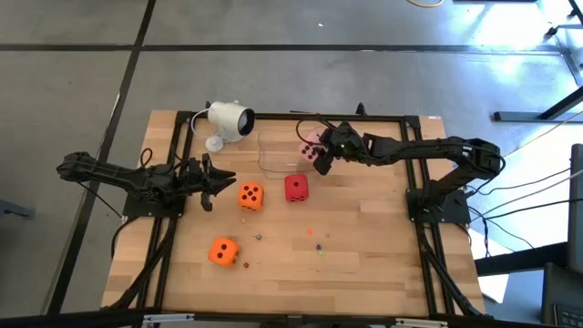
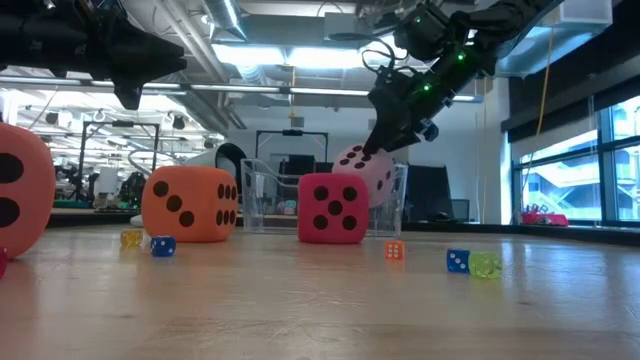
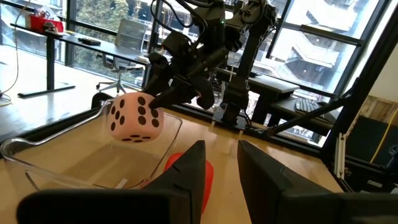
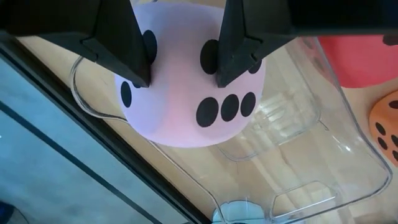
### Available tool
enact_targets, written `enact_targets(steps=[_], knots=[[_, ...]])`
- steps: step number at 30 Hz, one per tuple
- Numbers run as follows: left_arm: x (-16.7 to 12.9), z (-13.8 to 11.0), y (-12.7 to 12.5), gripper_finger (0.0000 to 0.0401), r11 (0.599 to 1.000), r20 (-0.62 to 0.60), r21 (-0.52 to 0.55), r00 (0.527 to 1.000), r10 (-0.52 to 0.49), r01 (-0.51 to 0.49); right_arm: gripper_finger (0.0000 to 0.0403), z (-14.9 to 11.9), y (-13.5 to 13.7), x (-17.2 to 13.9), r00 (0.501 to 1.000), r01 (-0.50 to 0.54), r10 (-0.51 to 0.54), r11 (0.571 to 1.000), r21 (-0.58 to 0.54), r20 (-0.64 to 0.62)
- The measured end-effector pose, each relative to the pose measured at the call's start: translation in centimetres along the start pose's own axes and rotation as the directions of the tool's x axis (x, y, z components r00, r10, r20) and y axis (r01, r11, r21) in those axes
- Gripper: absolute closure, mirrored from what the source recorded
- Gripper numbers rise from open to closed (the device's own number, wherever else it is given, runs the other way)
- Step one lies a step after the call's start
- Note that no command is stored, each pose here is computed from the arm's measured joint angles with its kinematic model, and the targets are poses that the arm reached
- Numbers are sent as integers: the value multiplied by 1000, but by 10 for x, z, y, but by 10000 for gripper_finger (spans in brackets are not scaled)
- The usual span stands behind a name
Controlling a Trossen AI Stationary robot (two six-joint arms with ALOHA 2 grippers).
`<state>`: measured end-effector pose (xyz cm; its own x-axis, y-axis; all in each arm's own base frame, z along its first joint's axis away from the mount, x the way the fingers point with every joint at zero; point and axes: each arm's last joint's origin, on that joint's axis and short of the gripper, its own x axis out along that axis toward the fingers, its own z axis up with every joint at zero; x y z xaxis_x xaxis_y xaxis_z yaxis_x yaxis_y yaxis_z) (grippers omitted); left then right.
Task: Pick & Place Dice
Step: Put the large pink die into the transparent bin, then put the large red die into the transparent bin
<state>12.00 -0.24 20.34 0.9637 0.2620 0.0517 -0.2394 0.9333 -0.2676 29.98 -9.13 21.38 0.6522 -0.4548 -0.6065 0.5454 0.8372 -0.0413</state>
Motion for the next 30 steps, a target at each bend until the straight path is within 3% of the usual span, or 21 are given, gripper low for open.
enact_targets(steps=[12, 26, 30], knots=[[0, 0, 0, 313, 1000, 0, 0, 1000, 0, 0, 222, 2, 7, -2, 999, -40, 40, 999, -8, 12], [0, 0, 0, 313, 1000, -1, 0, 1000, -1, 1, 222, 45, 36, -24, 980, -119, 132, 989, -92, 148], [0, 0, 0, 313, 1000, 0, 0, 1000, -1, 1, 222, 53, 48, -32, 959, -214, 230, 970, -113, 163]])
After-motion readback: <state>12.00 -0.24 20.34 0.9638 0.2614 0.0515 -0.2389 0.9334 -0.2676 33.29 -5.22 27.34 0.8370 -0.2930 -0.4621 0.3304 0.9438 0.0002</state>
